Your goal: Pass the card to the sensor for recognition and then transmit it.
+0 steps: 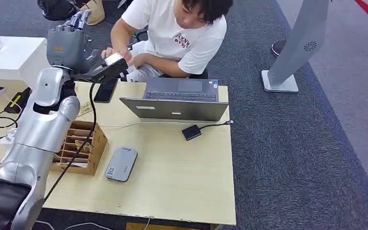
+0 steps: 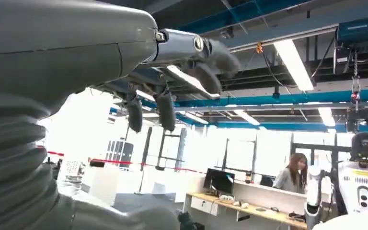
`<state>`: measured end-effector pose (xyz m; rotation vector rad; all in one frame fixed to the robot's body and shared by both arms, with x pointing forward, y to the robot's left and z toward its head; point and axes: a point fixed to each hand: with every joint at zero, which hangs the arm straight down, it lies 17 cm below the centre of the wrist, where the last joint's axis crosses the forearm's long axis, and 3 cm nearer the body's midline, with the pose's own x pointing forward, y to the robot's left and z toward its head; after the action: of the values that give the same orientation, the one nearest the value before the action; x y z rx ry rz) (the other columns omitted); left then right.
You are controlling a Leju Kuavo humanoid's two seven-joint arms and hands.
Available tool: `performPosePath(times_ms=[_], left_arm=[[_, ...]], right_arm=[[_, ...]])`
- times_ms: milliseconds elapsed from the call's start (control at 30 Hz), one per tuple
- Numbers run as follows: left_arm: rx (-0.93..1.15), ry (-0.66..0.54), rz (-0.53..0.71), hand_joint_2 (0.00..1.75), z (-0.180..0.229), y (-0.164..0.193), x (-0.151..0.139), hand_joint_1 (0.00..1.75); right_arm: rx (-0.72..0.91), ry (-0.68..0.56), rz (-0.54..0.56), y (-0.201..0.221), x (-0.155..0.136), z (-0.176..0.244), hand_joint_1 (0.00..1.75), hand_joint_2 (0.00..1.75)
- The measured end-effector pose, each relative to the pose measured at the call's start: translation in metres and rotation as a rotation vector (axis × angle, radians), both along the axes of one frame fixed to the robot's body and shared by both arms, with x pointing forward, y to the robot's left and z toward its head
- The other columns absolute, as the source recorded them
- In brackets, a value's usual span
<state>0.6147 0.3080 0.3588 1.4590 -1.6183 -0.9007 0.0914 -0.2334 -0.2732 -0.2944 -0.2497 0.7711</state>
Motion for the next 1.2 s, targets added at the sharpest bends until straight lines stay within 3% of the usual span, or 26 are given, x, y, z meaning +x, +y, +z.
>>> performPosePath(times_ms=[133, 267, 433, 667, 967, 1033, 1100, 1133, 1200], left_arm=[[-0.014, -0.028, -0.052, 1.75, -0.010, -0.009, -0.017, 0.00], [-0.006, -0.073, -0.132, 1.75, -0.032, -0.022, -0.057, 0.00], [0.047, -0.086, -0.235, 1.75, -0.094, -0.037, -0.147, 0.00], [0.048, -0.012, -0.247, 1.75, -0.143, -0.022, -0.238, 0.00], [0.047, 0.011, -0.239, 1.75, -0.150, -0.017, -0.248, 0.00], [0.038, 0.067, -0.217, 1.75, -0.165, -0.006, -0.263, 0.00], [0.040, 0.249, -0.144, 1.75, -0.204, 0.030, -0.284, 0.00], [0.077, 0.454, -0.106, 1.75, -0.242, 0.060, -0.294, 0.00], [0.103, 0.500, -0.099, 1.75, -0.247, 0.077, -0.297, 0.00]], right_arm=[[-0.004, 0.008, -0.010, -0.001, -0.003, 0.000, 0.00, 1.75], [-0.015, 0.013, -0.044, -0.004, -0.006, -0.001, 0.00, 1.75], [-0.023, 0.023, -0.077, -0.006, -0.015, -0.002, 0.00, 1.75], [-0.027, 0.022, -0.124, -0.007, -0.019, -0.001, 0.00, 1.75], [-0.028, 0.024, -0.129, -0.007, -0.020, -0.002, 0.00, 1.75], [-0.029, 0.021, -0.136, -0.007, -0.021, -0.002, 0.00, 1.75], [-0.026, 0.009, -0.138, -0.006, -0.019, -0.001, 0.00, 1.75], [-0.016, 0.003, -0.134, -0.004, -0.017, -0.001, 0.00, 1.75], [-0.012, 0.000, -0.131, -0.004, -0.017, -0.001, 0.00, 1.75]])
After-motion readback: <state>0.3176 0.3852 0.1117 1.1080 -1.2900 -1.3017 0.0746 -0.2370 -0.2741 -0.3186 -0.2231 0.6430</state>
